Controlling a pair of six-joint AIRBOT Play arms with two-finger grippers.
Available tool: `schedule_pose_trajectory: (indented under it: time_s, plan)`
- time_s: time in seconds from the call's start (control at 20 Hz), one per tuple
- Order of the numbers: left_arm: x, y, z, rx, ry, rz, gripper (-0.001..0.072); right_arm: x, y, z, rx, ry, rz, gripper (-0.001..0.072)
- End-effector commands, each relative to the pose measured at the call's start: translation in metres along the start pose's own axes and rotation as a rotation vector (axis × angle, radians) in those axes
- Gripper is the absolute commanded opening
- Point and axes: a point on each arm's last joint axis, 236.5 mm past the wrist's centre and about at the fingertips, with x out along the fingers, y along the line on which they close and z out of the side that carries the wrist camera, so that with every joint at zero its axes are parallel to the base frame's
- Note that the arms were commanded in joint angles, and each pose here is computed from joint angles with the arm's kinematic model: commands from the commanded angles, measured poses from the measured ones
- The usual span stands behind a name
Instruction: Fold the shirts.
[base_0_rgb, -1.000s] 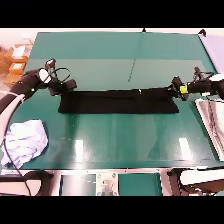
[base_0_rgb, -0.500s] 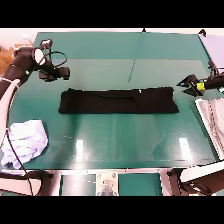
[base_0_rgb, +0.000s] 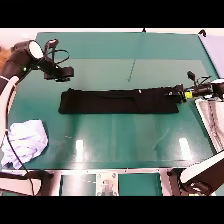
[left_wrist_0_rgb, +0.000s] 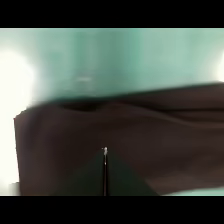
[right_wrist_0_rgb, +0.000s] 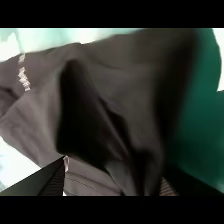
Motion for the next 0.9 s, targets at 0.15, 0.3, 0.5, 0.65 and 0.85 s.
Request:
schedule_pose_trajectory:
  time_s: [0.15, 0.3, 0.5, 0.65, 0.85]
  plan:
    - [0.010, -0.070, -0.005, -0.057, 0.048, -0.319, 0.0031, 0.019, 0.005, 0.001, -0.048, 0.043, -0.001, 0.0037]
    - [0.038, -0.094, -0.008, -0.016, 0.048, -0.334, 0.0031, -0.001, 0.027, 0.009, -0.077, 0.039, 0.000, 0.0019]
    - [0.103, -0.183, -0.028, 0.068, 0.000, -0.384, 0.0031, -0.046, 0.089, 0.009, -0.148, 0.024, -0.013, 0.0019]
    - [0.156, -0.246, -0.059, 0.044, -0.010, -0.451, 0.0031, -0.081, 0.147, -0.008, -0.224, 0.017, -0.035, 0.0020]
    - [0.190, -0.305, -0.080, 0.015, -0.007, -0.534, 0.0031, -0.110, 0.214, -0.034, -0.335, -0.025, -0.071, 0.0019]
